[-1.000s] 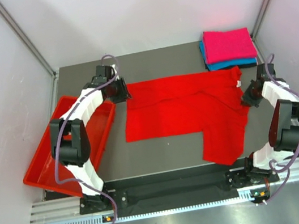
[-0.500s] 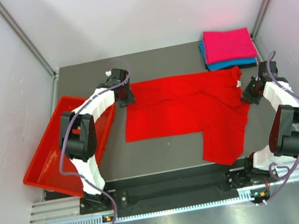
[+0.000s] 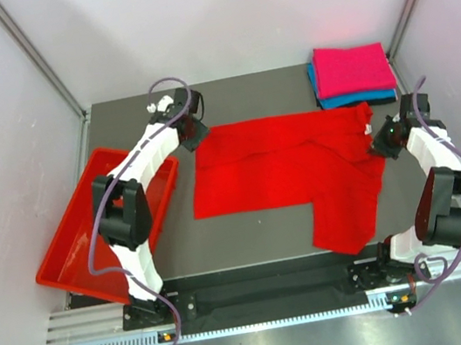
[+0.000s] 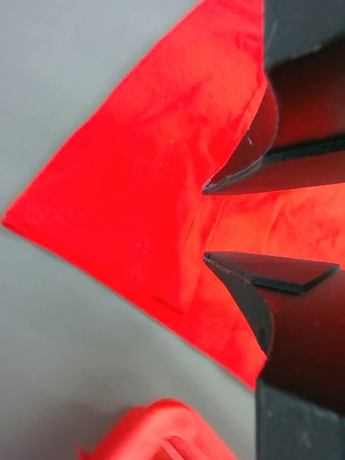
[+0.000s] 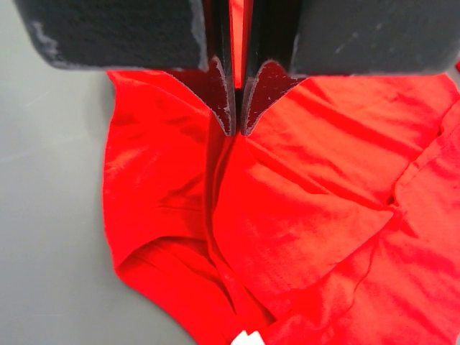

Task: Fold and stack the t-shirts
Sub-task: Fold the tshirt

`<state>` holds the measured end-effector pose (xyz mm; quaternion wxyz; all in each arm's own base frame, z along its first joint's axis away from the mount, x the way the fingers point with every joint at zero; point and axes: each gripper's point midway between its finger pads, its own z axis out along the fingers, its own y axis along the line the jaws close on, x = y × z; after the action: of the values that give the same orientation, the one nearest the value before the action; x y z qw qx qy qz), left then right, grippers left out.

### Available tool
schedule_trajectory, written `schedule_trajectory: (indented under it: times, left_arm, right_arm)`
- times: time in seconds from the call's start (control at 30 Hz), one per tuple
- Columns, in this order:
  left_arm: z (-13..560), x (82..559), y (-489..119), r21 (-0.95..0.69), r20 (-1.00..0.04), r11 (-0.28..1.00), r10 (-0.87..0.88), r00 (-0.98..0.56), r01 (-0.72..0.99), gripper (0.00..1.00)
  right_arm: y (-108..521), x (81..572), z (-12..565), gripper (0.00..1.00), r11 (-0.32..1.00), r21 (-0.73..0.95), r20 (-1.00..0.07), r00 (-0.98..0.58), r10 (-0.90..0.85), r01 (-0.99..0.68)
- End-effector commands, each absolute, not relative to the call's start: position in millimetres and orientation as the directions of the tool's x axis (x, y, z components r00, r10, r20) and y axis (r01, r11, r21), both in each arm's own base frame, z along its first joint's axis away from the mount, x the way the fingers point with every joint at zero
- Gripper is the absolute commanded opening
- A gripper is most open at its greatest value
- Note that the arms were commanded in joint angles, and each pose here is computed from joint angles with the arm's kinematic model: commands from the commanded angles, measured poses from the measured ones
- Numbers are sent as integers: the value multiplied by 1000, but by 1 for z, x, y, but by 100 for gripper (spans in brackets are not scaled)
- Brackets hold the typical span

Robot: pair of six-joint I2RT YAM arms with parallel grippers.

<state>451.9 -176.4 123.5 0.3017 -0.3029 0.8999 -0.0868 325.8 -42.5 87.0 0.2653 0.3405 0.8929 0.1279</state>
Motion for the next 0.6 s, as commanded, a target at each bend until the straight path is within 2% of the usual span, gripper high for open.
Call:
schedule_trajectory:
  times: [0.0,0.07,0.13,0.57]
  left_arm:
    - [115,427,-161,-300,-431,677,-725,-538,-672,42]
    - [115,429,-165,-364,-405,620,-777,-481,-695,41]
    - [104,423,-162,-361,-381,568,-814,-439,-740,41]
    - [71,432,-162,-312,-349,454,-872,-343,-835,40]
  right_arm:
    - [-37,335,107,0,756,450,-441,-618,651,475]
    - [-36,335,108,0,754,456,-440,-617,653,472]
    - [-35,337,111,0,755,461,-444,-615,652,466]
    - [-34,335,112,0,756,466,-447,-615,650,460]
